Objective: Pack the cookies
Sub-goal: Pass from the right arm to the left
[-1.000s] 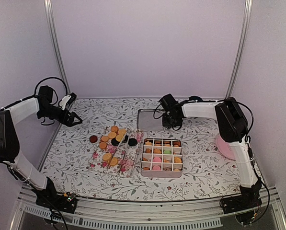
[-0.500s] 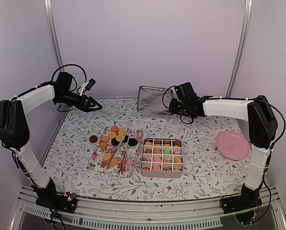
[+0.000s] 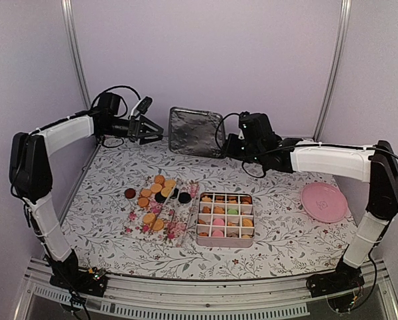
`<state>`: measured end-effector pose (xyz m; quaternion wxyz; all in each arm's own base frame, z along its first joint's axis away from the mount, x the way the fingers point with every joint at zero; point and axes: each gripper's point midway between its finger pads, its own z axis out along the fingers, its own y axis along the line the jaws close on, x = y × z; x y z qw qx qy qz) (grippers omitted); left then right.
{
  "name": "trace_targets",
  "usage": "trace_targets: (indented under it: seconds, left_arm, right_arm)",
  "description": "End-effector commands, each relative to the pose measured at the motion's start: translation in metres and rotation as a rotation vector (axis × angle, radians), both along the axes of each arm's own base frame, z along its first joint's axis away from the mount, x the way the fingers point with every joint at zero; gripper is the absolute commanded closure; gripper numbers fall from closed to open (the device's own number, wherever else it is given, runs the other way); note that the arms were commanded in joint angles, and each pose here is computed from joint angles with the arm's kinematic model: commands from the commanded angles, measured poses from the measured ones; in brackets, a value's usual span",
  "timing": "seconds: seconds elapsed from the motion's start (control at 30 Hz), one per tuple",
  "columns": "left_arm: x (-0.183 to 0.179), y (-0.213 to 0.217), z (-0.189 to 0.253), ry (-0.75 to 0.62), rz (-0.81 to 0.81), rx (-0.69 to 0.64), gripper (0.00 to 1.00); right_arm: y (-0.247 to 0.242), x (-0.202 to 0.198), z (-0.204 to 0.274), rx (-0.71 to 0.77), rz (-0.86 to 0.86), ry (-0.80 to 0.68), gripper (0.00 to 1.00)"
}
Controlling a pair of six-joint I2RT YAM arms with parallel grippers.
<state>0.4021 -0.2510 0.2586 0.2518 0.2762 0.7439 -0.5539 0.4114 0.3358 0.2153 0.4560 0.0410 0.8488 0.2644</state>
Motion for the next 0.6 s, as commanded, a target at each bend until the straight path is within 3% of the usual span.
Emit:
trace_targets:
  seconds: [0.0, 0.07, 0.2, 0.57]
  left_arm:
    - [0.002, -0.016, 0.017, 0.055, -0.05, -0.096, 0.01]
    - [0.001, -0.018, 0.022, 0.062, -0.053, -0.117, 0.01]
    - [-0.005, -0.02, 0.029, 0.045, -0.059, -0.144, 0.12]
    - [0.0, -0.019, 0.011, 0.072, -0.026, -0.119, 0.52]
  right_arm:
    - [0.013, -0.011, 0.044, 0.069, -0.003, -0.093, 1.0]
    - [0.018, -0.015, 0.048, 0.06, 0.0, -0.103, 1.0]
    - [0.024, -0.021, 0.053, 0.053, 0.009, -0.121, 1.0]
    - [0.045, -0.032, 0.059, 0.008, 0.024, -0.162, 1.0]
